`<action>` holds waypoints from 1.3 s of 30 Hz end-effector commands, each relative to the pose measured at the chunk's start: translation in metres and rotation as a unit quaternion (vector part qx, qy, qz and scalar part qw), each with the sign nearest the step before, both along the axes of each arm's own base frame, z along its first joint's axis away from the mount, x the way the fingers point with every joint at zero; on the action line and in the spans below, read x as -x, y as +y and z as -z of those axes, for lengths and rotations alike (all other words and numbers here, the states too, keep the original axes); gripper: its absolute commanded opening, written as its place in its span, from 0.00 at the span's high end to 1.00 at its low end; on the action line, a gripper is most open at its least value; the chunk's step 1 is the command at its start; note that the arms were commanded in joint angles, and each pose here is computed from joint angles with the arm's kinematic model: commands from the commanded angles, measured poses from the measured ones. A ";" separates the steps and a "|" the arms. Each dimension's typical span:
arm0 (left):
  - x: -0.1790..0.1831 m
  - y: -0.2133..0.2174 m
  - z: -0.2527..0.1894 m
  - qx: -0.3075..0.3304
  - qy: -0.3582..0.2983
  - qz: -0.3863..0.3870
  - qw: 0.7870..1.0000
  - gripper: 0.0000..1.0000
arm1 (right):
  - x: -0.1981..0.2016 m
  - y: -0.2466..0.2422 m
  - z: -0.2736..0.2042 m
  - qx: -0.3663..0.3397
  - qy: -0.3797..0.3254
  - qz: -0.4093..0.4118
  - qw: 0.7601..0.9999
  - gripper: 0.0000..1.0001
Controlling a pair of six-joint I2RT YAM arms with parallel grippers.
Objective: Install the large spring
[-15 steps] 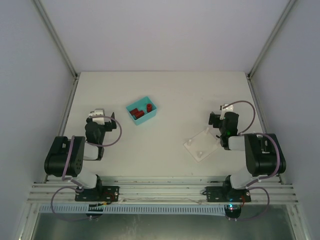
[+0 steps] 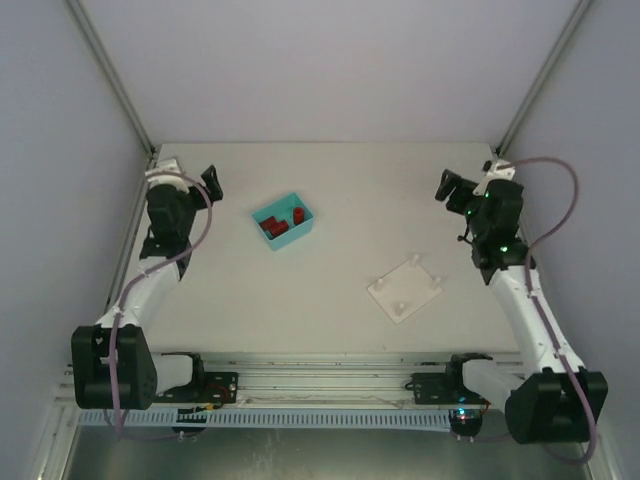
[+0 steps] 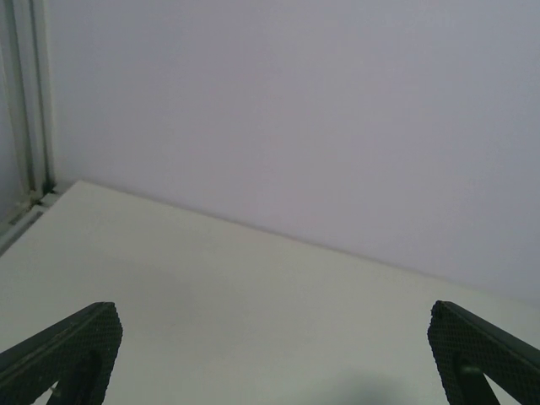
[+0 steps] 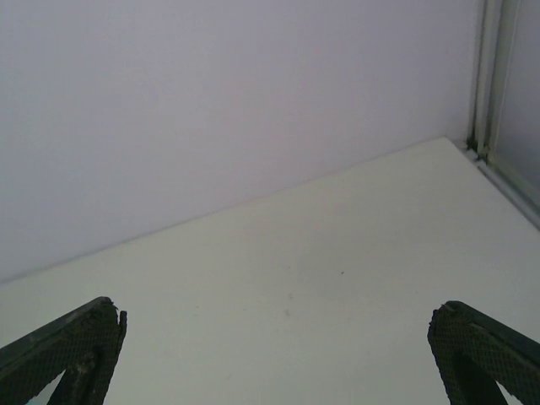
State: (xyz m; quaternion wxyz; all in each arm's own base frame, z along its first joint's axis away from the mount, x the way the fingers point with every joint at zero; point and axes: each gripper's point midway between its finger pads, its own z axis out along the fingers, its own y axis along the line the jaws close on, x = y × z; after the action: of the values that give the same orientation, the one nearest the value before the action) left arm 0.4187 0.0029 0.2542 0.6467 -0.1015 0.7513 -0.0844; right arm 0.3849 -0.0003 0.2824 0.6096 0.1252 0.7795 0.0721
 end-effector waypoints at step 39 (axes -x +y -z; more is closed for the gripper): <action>-0.063 -0.223 0.136 -0.109 0.317 0.188 0.923 0.55 | 0.088 0.117 0.100 0.027 0.232 -0.158 0.960 0.01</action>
State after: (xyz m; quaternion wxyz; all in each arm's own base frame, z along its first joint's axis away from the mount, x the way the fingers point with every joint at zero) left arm 0.4809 -0.2152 0.1217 0.3661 0.0716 0.9221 -0.1031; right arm 0.2925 0.1177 0.1797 0.3823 -0.0023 0.9160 0.1214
